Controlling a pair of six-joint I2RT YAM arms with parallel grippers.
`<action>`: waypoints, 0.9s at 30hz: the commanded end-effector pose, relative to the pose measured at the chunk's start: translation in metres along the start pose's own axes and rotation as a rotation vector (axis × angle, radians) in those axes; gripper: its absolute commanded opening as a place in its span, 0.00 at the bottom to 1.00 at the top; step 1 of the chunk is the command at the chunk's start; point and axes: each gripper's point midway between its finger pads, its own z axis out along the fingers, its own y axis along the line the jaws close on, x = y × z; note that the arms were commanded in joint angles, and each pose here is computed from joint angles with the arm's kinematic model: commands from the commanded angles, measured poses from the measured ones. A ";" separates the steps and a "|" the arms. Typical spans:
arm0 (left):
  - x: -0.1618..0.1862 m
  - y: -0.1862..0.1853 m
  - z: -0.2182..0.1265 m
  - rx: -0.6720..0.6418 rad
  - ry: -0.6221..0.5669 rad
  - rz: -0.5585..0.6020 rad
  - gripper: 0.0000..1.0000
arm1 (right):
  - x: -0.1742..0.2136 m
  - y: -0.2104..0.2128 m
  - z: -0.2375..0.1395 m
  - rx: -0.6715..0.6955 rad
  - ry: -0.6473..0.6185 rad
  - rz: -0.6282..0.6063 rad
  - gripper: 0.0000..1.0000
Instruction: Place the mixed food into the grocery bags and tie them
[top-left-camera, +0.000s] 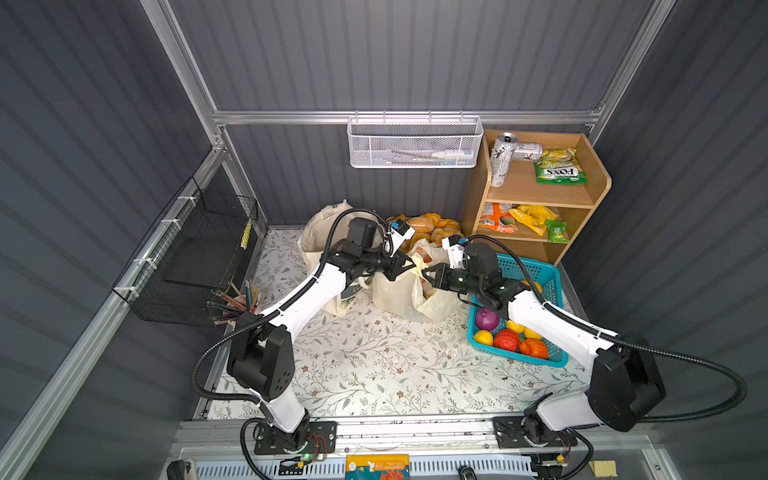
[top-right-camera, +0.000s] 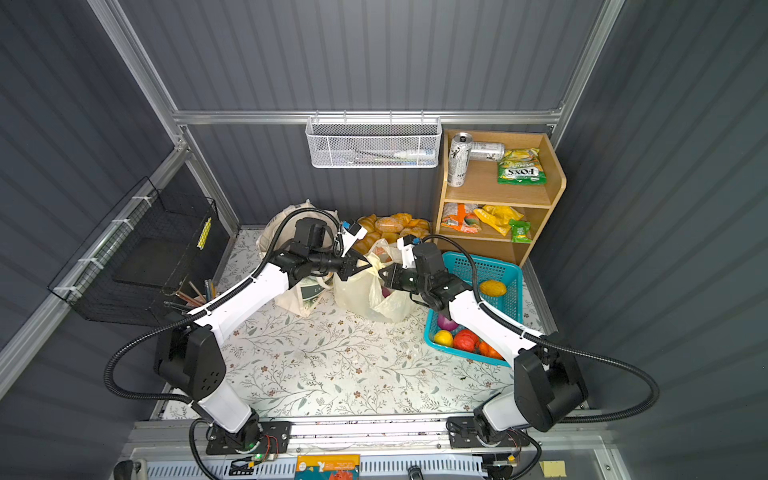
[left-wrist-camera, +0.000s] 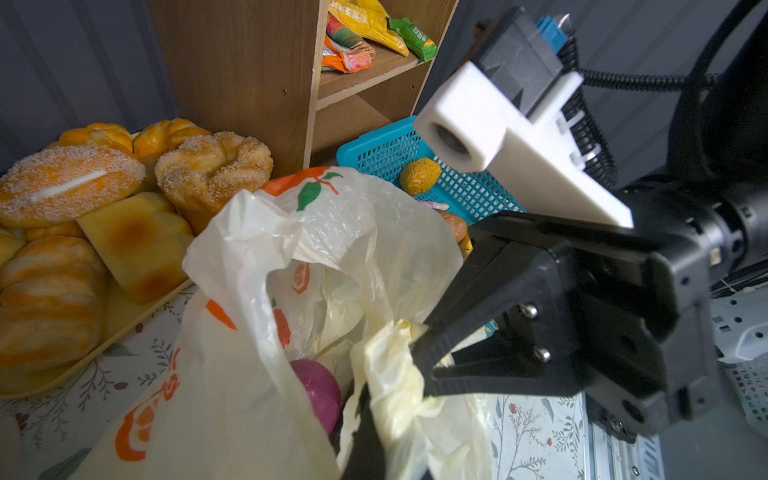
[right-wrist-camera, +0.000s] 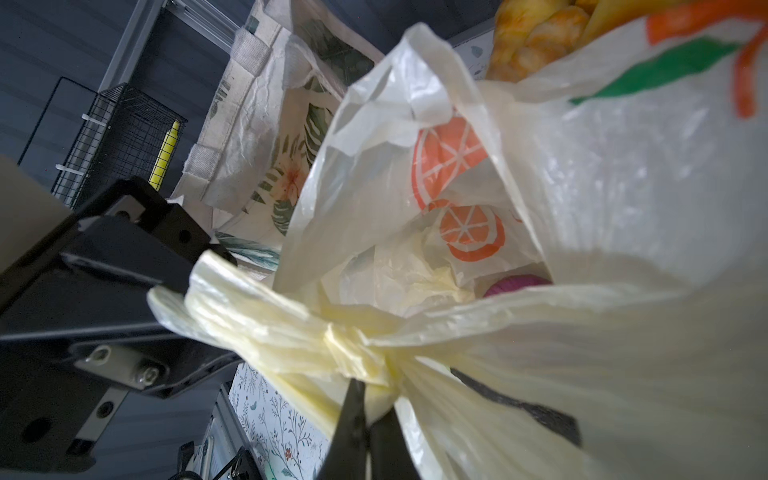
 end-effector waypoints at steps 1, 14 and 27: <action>-0.061 -0.012 -0.029 0.009 -0.167 0.110 0.00 | 0.039 -0.037 0.004 0.125 0.138 0.062 0.00; -0.045 -0.020 -0.025 0.073 -0.076 0.107 0.31 | 0.036 -0.036 0.006 0.114 0.130 0.058 0.00; -0.034 -0.016 -0.036 -0.147 0.014 0.253 0.42 | 0.033 -0.029 0.004 0.094 0.129 0.035 0.00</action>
